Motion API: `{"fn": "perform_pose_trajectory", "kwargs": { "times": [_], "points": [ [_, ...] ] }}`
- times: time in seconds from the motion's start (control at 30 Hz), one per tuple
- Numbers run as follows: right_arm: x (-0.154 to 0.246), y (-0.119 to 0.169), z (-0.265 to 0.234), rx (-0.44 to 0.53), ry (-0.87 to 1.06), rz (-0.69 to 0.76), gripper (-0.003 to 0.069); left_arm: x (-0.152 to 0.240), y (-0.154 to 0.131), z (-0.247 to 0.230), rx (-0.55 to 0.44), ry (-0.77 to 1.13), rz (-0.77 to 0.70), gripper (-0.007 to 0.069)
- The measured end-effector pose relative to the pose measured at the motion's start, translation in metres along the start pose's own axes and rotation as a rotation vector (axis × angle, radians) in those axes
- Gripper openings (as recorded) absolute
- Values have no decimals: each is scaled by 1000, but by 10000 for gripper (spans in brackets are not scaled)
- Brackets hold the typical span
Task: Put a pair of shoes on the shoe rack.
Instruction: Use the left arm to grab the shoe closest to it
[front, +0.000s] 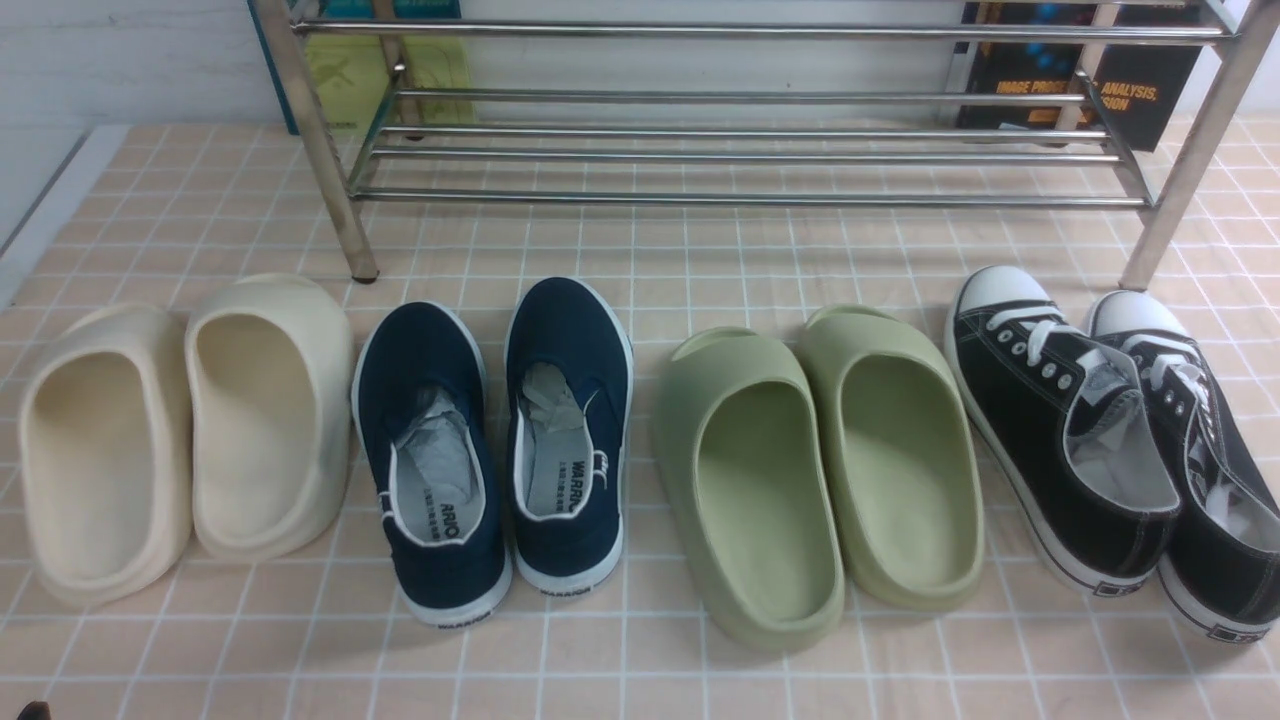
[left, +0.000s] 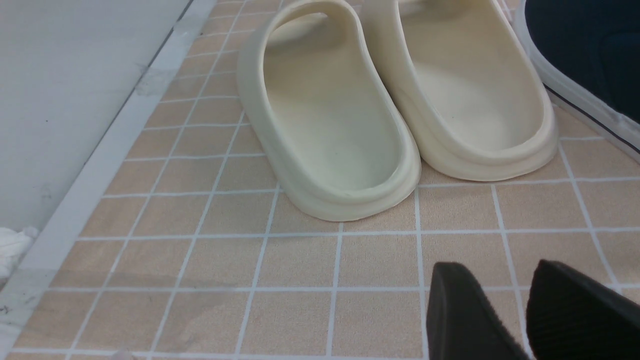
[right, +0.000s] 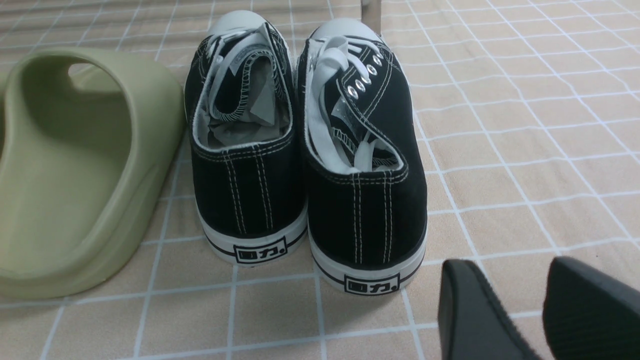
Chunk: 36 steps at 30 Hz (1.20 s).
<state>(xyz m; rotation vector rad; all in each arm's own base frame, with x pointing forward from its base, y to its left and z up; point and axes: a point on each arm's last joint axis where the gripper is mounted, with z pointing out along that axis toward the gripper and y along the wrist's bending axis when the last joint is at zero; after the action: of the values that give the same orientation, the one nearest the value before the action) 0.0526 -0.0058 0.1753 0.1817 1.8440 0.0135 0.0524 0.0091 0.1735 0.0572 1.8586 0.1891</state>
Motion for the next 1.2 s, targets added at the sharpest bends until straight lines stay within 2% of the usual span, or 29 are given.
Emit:
{"fn": "perform_pose_trajectory", "kwargs": {
  "times": [0.07, 0.2, 0.27, 0.43, 0.57, 0.93, 1.1, 1.13, 1.2],
  "points": [
    [0, 0, 0, 0, 0, 0, 239, 0, -1, 0, 10, -8, -33, 239],
    [0, 0, 0, 0, 0, 0, 239, -3, -5, 0, 54, -31, -232, 239],
    [0, 0, 0, 0, 0, 0, 239, -5, -7, 0, 86, -46, -402, 239],
    [0, 0, 0, 0, 0, 0, 239, -12, -12, -1, 191, -59, -981, 239],
    [0, 0, 0, 0, 0, 0, 239, -14, -14, -2, 232, -53, -1220, 239],
    [0, 0, 0, 0, 0, 0, 239, -25, -12, -6, 253, -94, -1246, 239],
    [0, 0, 0, 0, 0, 0, 239, -77, -2, -36, 291, -242, -1023, 227],
    [0, 0, 0, 0, 0, 0, 239, -99, 2, -49, 268, -234, -883, 200],
    [0, 0, 0, 0, 0, 0, 239, -123, 8, -60, 215, -178, -749, 148]
  ]
}}
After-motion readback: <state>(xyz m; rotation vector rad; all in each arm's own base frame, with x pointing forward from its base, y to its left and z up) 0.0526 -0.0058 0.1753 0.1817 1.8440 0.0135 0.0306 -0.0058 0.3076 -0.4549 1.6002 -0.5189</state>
